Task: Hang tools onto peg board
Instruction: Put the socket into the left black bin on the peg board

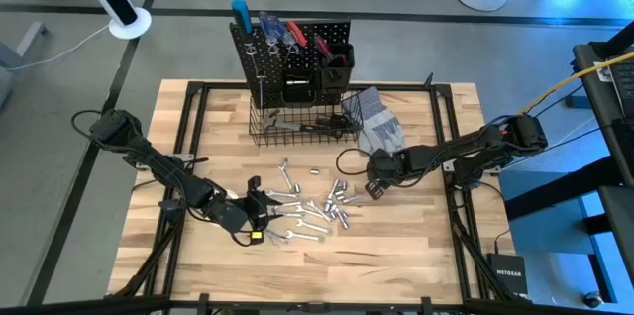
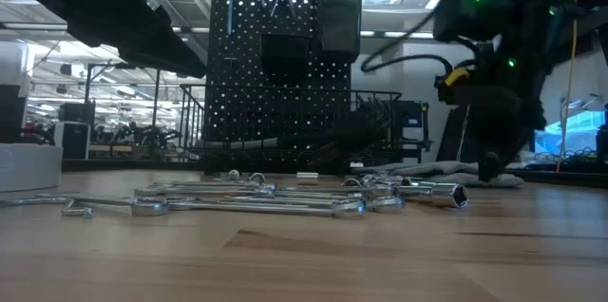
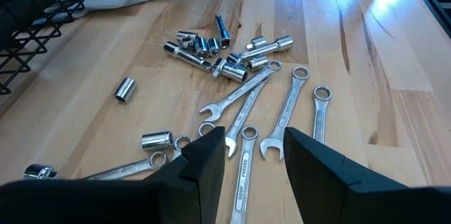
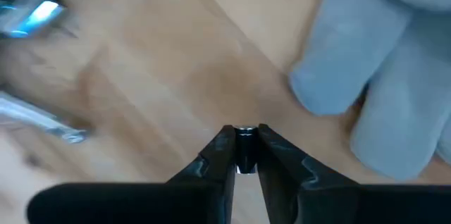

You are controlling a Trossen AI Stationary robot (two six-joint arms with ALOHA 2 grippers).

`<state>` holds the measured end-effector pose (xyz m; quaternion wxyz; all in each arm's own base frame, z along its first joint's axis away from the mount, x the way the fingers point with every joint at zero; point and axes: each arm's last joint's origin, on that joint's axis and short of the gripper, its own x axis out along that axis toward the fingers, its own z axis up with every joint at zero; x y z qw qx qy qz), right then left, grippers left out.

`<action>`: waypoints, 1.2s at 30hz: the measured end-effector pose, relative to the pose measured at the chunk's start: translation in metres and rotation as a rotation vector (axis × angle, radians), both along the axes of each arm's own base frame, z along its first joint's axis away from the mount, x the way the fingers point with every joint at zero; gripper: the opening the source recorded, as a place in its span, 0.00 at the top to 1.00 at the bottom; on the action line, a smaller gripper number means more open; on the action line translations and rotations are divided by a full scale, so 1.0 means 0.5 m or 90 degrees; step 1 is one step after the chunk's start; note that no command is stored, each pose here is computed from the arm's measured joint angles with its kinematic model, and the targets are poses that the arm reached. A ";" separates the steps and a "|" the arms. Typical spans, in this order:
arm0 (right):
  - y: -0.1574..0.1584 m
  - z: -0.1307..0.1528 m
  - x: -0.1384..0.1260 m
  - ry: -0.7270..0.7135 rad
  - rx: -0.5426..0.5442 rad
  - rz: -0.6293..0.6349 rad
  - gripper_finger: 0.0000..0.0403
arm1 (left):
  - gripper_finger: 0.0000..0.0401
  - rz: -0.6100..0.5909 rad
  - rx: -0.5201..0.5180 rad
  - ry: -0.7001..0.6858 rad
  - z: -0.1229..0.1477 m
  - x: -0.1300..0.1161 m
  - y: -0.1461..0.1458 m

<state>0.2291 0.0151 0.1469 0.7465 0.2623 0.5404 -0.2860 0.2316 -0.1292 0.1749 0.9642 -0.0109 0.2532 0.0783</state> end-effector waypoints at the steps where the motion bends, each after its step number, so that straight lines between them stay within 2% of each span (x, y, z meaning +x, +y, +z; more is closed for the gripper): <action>1: 0.000 0.008 0.005 -0.001 -0.001 0.009 0.86 | 0.66 0.000 0.000 0.000 0.000 0.000 0.000; 12: 0.012 0.100 0.052 -0.027 -0.013 0.078 0.86 | 0.66 -0.001 0.002 0.001 0.000 0.000 0.000; 22: 0.069 0.208 0.096 -0.134 -0.046 0.177 0.86 | 0.66 -0.002 0.004 0.001 0.000 0.000 0.000; 30: 0.107 0.284 0.112 -0.216 -0.138 0.220 0.86 | 0.66 -0.002 0.004 0.001 0.000 0.000 0.000; 36: 0.113 0.310 0.128 -0.278 -0.235 0.242 0.86 | 0.66 -0.002 0.004 0.002 0.000 0.000 0.000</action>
